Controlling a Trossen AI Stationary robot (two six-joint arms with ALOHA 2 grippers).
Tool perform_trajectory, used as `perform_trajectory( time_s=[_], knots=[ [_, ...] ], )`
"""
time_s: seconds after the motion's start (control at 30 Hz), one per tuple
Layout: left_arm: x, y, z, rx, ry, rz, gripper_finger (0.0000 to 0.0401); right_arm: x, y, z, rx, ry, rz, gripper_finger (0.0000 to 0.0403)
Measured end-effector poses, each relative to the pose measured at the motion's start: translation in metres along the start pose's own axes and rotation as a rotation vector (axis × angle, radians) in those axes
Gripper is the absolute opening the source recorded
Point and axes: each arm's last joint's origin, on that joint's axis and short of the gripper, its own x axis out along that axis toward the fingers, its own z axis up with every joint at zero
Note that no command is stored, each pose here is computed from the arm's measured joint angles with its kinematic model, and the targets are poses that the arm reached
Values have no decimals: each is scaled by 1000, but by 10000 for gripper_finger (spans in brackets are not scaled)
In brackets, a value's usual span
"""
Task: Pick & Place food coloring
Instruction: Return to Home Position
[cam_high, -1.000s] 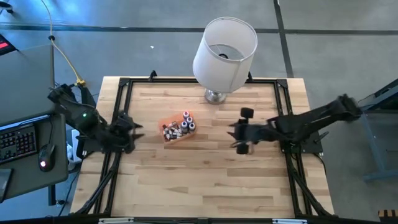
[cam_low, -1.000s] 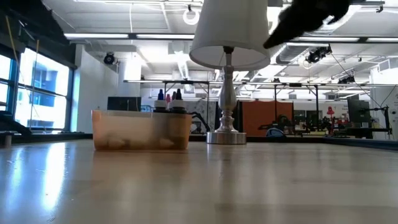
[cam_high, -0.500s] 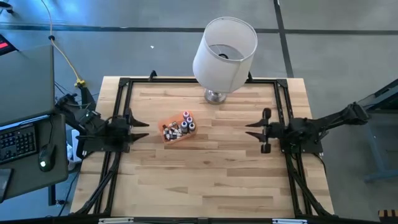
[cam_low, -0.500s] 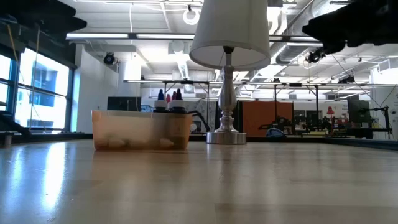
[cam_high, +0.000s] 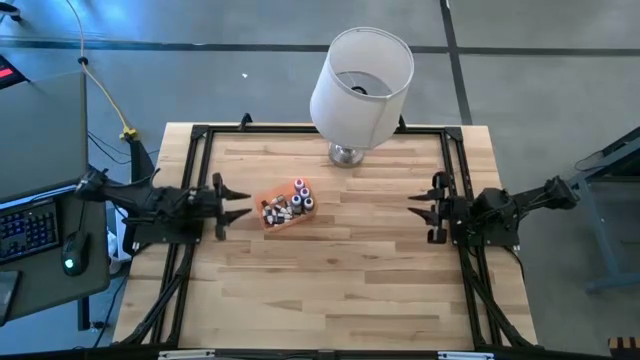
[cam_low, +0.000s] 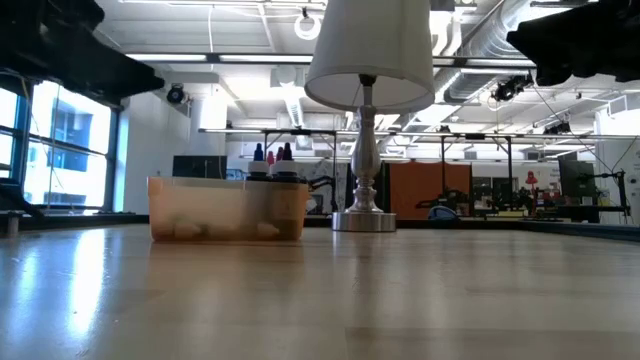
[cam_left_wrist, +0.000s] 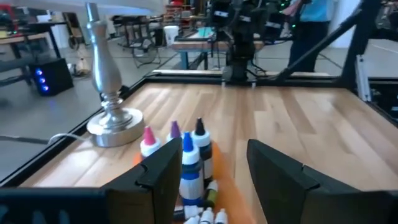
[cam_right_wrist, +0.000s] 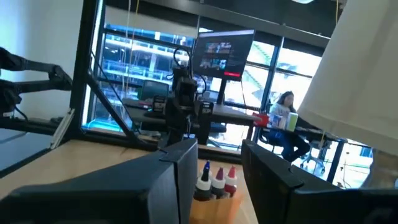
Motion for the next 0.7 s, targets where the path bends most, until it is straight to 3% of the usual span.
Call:
perform_trajectory(
  time_s=[0.2, 0.47, 0.7],
  knots=[
    [5, 8, -10, 7, 33, 84, 179, 0, -1, -1, -2, 17, -41, 118],
    [13, 4, -30, -9, 22, -49, 179, 0, -2, -1, 2, 23, -60, 118],
    [13, 4, -32, 3, 49, -61, 179, 0, -2, -1, 4, 23, -60, 119]
  ],
)
